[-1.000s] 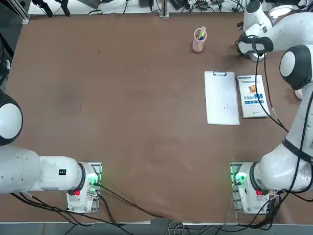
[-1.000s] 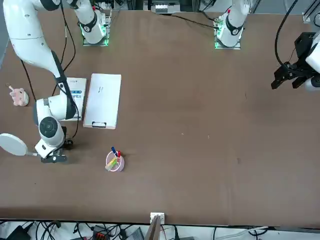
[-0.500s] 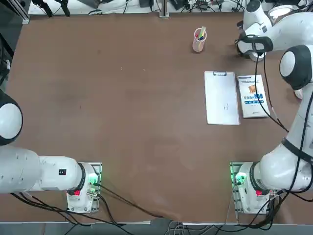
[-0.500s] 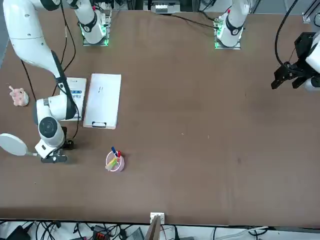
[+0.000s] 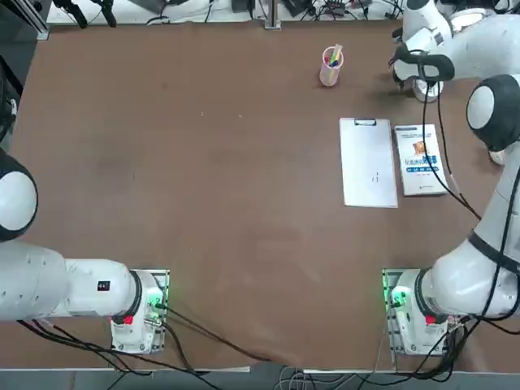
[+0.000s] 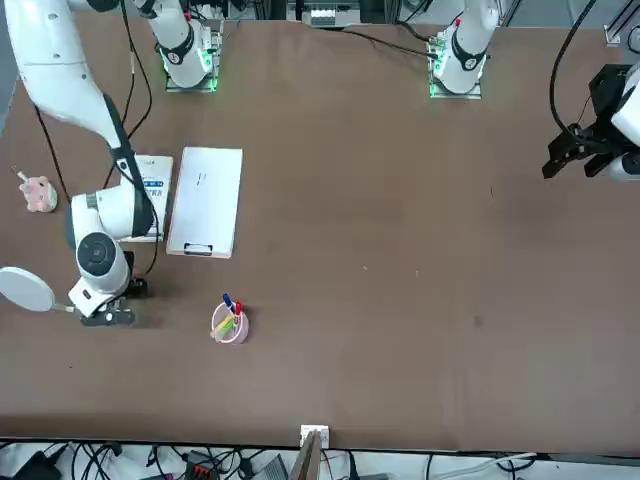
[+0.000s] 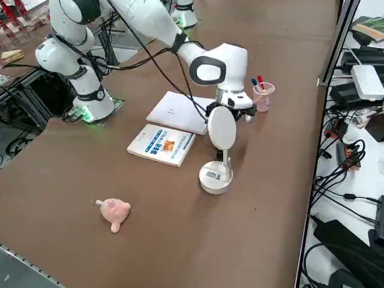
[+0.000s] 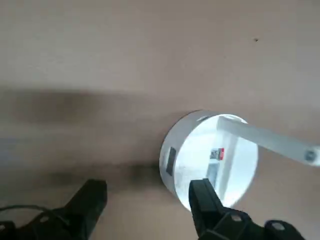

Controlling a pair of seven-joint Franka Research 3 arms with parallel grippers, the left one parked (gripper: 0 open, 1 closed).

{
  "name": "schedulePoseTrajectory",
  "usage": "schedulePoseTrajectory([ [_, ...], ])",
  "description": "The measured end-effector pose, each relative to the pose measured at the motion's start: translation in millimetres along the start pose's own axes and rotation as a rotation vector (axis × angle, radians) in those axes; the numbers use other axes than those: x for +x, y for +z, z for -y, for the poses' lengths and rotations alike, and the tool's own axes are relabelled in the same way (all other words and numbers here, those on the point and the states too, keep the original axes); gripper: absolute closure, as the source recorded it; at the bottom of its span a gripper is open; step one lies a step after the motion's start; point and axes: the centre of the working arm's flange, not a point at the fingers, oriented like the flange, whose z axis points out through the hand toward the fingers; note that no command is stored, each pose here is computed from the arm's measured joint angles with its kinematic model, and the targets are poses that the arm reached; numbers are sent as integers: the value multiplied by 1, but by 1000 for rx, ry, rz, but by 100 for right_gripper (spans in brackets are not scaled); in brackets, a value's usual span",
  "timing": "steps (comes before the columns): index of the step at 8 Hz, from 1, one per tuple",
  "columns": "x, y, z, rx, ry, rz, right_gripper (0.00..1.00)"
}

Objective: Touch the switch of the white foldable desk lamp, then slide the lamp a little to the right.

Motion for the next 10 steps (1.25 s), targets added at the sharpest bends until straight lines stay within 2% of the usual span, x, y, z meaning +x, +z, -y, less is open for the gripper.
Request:
schedulePoseTrajectory([
  [1,0,-21,8,-15,-26,2,0],
  [4,3,-78,35,-91,-243,-6,0],
  [6,12,-99,18,-117,-451,13,0],
  [8,16,-106,7,-132,-714,32,0],
  [10,18,-95,8,-225,-922,76,0],
])
